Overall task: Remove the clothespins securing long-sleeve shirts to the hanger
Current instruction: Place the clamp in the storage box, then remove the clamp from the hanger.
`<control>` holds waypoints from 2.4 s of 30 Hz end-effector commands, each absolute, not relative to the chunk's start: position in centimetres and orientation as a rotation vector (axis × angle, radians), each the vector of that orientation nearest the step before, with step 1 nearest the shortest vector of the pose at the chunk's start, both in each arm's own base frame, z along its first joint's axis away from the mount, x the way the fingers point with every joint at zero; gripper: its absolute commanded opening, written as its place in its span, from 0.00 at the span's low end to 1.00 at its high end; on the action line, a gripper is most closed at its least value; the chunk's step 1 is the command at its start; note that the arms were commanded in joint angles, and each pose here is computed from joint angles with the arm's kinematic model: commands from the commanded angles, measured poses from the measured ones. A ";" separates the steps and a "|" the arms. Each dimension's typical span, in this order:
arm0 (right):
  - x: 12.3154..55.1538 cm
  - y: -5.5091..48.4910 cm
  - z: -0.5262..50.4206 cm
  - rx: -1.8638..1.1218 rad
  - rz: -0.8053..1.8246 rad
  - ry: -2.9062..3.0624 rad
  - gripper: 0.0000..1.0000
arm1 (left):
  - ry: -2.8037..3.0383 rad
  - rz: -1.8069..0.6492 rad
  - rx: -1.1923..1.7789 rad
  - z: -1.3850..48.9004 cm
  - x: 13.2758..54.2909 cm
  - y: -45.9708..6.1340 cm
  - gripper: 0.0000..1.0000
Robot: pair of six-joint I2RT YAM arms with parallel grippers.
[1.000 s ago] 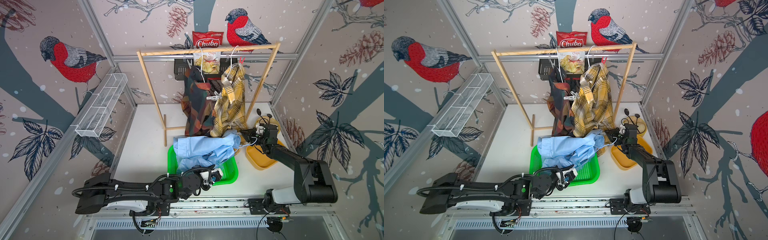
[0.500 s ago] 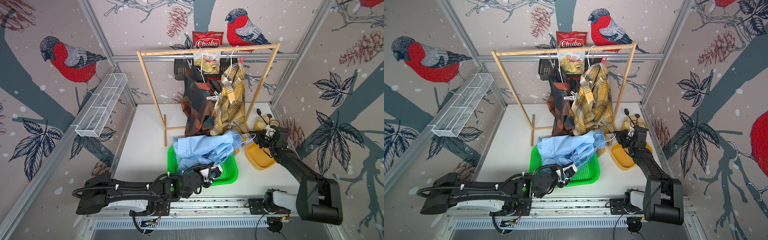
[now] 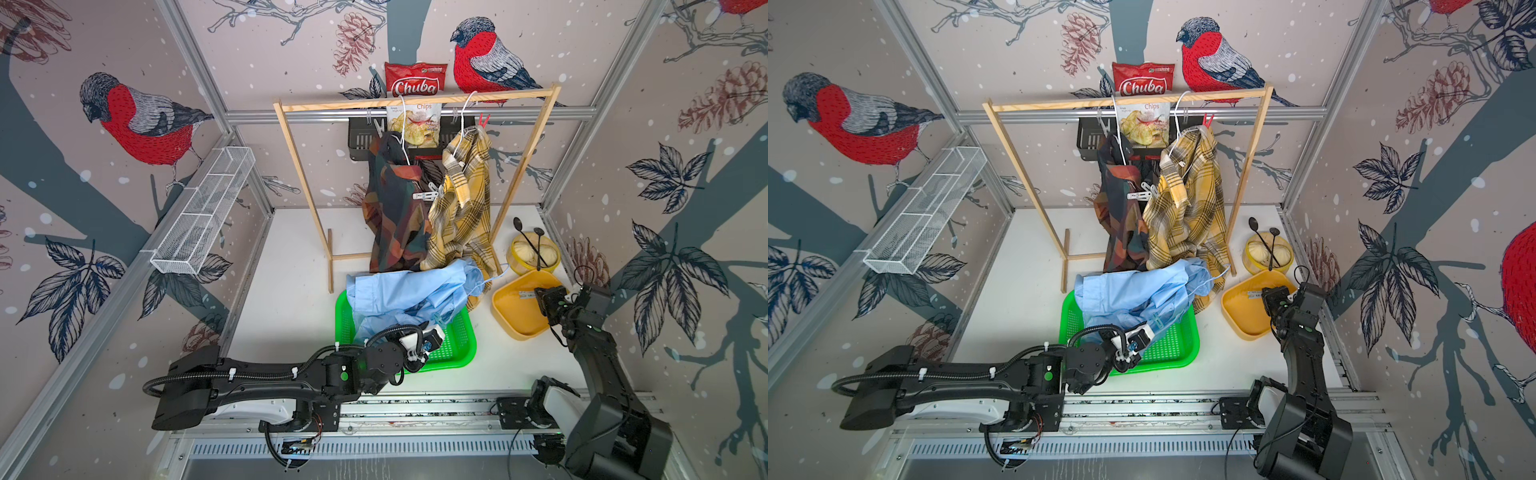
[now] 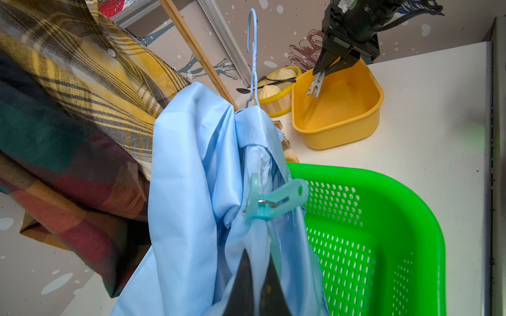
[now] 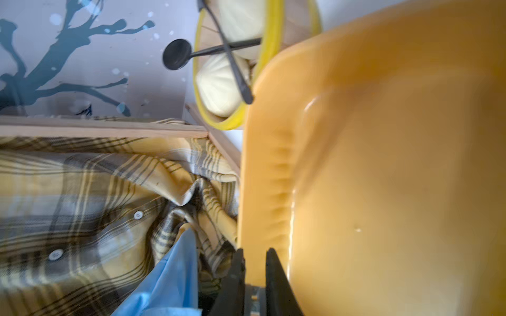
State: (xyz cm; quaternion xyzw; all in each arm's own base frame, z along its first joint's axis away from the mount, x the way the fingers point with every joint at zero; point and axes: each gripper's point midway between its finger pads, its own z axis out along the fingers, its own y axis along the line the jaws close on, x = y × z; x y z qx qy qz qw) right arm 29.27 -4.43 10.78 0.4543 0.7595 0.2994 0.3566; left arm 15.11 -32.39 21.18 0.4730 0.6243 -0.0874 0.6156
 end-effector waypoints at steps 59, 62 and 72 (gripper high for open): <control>21.2 22.1 20.9 0.358 1.201 2.315 0.72 | 1.482 -0.093 1.054 18.3 19.9 -37.3 0.00; 21.2 22.6 20.8 0.351 1.209 2.328 0.68 | 1.484 -0.080 1.055 18.1 20.0 -37.3 0.00; 20.7 23.0 20.4 0.362 1.233 2.344 0.49 | 1.493 -0.057 1.038 17.8 20.3 -37.4 0.00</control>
